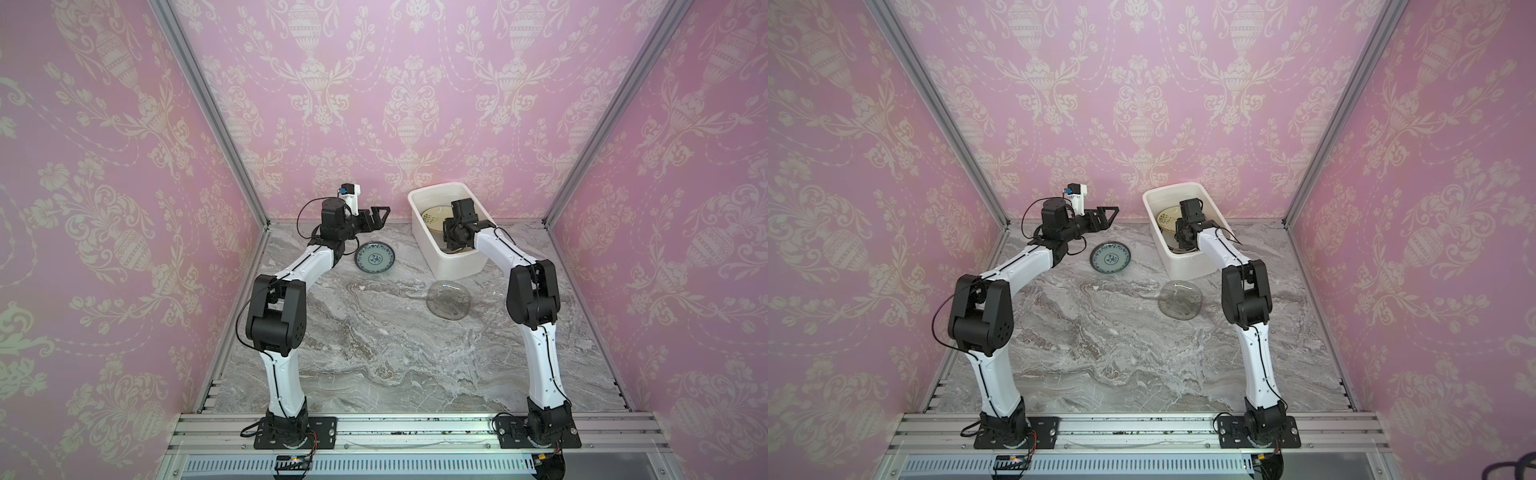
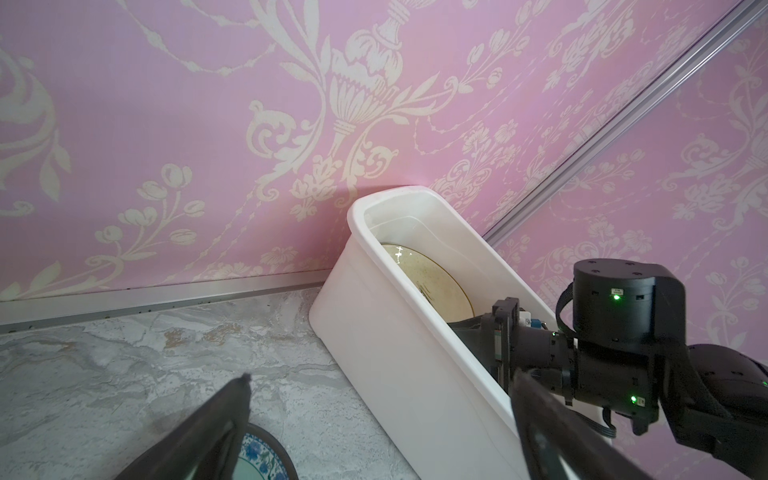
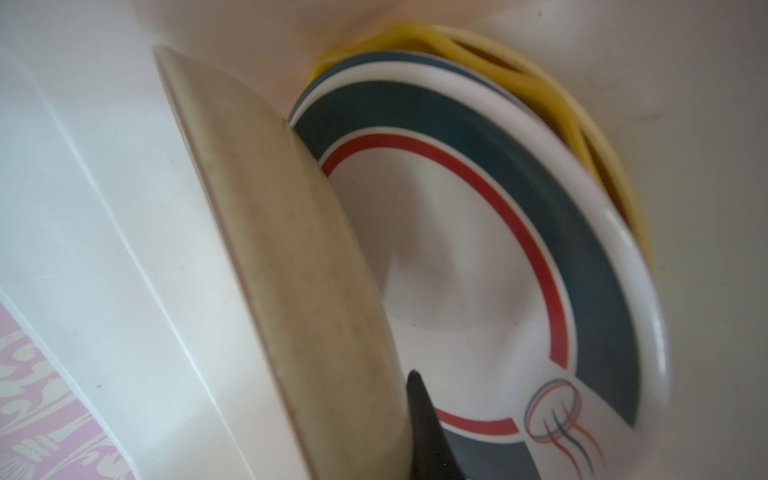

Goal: Place the plates into the plastic bin on the countertop
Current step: 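Lower the cream plate into the bin against the stacked plates with the right gripper, then open the right gripper and lift it out of the bin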

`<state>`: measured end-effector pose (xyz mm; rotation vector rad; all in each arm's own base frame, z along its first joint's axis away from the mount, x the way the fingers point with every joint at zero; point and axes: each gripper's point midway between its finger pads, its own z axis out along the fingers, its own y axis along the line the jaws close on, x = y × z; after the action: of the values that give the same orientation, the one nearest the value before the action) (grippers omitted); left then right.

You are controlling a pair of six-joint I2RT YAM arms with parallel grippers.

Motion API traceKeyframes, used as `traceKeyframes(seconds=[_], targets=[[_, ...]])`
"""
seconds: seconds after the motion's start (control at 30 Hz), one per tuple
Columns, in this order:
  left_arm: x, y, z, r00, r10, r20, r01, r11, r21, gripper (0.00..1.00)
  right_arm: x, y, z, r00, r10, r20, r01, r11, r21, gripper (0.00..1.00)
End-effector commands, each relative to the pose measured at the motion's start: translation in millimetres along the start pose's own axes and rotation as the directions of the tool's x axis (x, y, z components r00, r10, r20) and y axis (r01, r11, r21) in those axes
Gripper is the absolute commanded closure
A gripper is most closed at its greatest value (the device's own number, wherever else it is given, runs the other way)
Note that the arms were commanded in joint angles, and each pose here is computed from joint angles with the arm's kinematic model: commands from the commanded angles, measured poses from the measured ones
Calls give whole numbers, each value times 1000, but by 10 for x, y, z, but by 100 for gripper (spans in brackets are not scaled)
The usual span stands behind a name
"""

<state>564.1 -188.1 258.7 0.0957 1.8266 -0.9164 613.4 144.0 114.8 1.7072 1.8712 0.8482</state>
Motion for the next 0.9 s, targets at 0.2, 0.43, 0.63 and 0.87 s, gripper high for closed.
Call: traceKeyframes(seconds=[0.2, 0.43, 0.63, 0.87], targets=[[-114, 14, 7, 1000, 2, -10, -3, 999, -38, 1, -15, 209, 20, 999, 33, -20, -35, 997, -67, 66], [-122, 10, -45, 1000, 8, -15, -9, 998, -63, 1, -39, 177, 0, 999, 40, -22, -41, 998, -55, 48], [-234, 137, -206, 999, 51, -7, -52, 978, -200, 1, -82, 97, -114, 1000, 15, -8, -15, 1000, 4, 38], [-351, 382, -523, 999, 53, 10, -44, 909, -414, 1, -107, 94, -230, 1000, -4, -2, 4, 1000, 15, 34]])
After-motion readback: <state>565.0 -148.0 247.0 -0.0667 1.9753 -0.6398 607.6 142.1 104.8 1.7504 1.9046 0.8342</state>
